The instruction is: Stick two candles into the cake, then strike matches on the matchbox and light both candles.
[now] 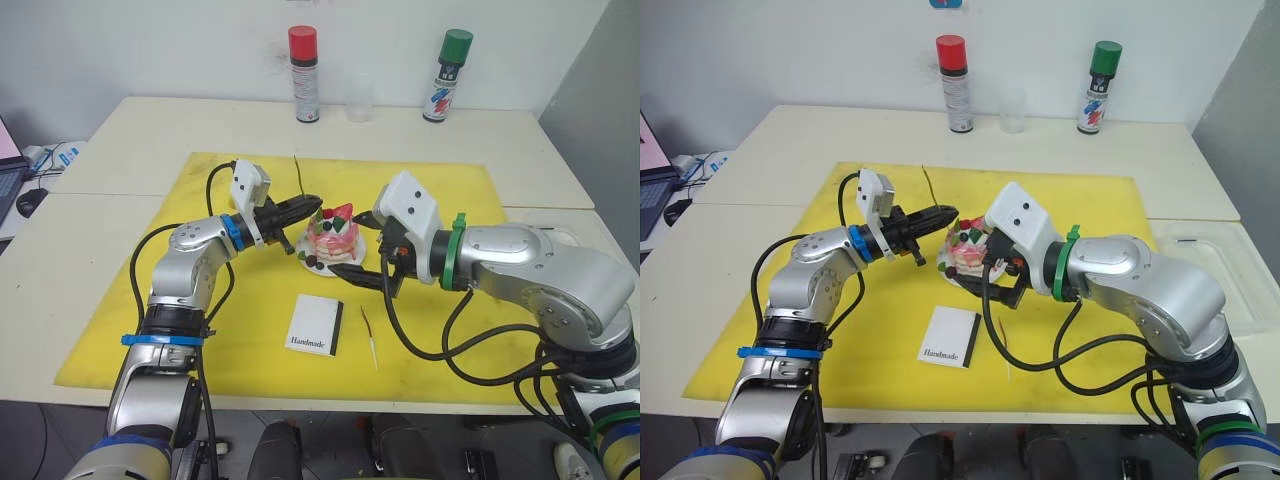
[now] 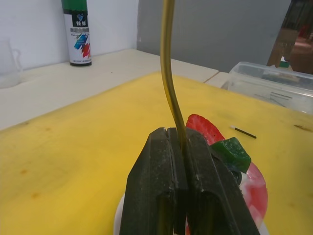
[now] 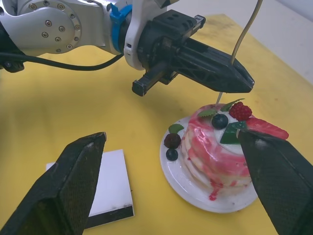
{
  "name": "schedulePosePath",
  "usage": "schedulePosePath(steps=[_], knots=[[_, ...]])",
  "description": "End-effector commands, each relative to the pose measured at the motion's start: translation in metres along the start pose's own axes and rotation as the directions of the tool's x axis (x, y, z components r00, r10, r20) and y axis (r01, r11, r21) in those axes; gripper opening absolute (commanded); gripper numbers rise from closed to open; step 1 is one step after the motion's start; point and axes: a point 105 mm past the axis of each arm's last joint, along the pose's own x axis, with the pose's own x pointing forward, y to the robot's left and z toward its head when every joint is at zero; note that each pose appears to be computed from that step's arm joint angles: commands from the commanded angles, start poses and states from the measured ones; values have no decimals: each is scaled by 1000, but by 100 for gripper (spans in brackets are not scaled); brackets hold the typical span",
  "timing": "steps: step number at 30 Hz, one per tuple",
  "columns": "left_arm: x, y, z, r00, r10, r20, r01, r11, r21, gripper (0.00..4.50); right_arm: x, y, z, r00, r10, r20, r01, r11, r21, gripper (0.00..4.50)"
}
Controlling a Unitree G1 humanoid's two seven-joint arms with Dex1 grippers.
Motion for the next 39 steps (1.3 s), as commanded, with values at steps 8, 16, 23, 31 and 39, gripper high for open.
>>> schedulePosePath(steps=[8,16,23,31,39], knots=[[-1,-5,-29,1000,12,11,-12,1000,-8,0,-3,2,8,999,-12,41,13,1000,-20,449],[-2,-7,-37,1000,18,5,-18,1000,-11,0,-3,3,7,999,-11,42,12,1000,-24,449],[-3,-4,-27,1000,13,25,-12,1000,-27,148,-2,4,7,999,-12,48,13,1000,-24,450],[-10,6,-12,996,62,62,-61,998,-10,392,0,5,7,998,-8,60,9,1000,-18,450],[-17,9,0,996,59,71,-61,998,27,447,3,0,11,995,-43,87,44,999,-18,450]])
